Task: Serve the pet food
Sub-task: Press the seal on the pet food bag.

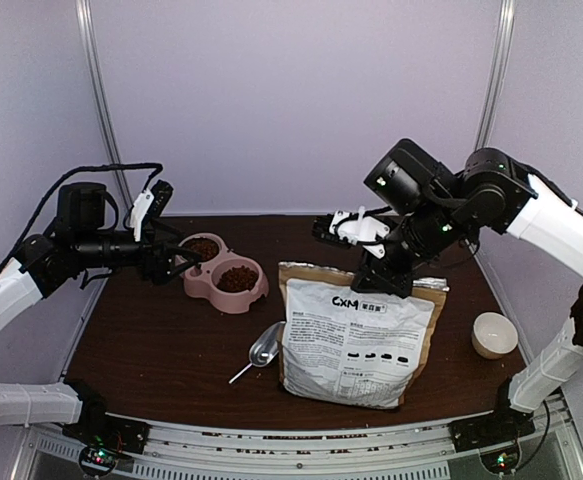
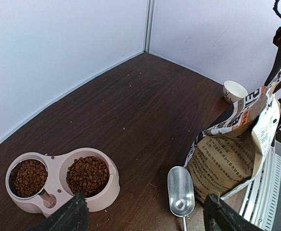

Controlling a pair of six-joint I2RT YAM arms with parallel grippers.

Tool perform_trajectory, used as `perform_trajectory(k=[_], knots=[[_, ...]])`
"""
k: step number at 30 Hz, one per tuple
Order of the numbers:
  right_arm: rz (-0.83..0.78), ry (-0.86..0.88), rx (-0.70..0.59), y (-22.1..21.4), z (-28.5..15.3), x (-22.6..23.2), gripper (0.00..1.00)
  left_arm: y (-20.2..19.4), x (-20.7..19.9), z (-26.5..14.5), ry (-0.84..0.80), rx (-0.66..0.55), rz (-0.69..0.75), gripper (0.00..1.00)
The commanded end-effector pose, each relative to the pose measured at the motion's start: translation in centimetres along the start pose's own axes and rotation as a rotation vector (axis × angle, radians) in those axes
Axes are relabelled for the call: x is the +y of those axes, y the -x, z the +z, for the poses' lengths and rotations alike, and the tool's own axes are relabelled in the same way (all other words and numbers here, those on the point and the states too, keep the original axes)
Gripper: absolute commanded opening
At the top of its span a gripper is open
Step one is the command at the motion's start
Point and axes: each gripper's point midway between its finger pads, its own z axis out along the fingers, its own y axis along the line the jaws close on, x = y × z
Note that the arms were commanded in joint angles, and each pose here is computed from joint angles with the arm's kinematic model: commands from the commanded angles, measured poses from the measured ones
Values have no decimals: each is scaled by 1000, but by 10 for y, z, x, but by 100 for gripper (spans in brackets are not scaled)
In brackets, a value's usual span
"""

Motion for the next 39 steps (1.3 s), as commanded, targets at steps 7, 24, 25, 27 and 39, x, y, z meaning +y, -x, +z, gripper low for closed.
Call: perform_trajectory(k=[7,24,25,27,39], knots=[[-8,-7,-98,37,-1,-6,0,13,-5,-5,-22,-46,35,85],[-16,14,-132,57,5,-4,0,15,-7,-7,-30,-53,39,85],[-17,15,-135,58,5,-4,0,15,-7,-7,-31,-52,39,85],[-14,16,-132,59,7,-4,0,15,-7,-7,-29,-53,39,85],[-8,-37,-48,22,-6,-11,9,15,-7,-7,-30,-54,40,85]])
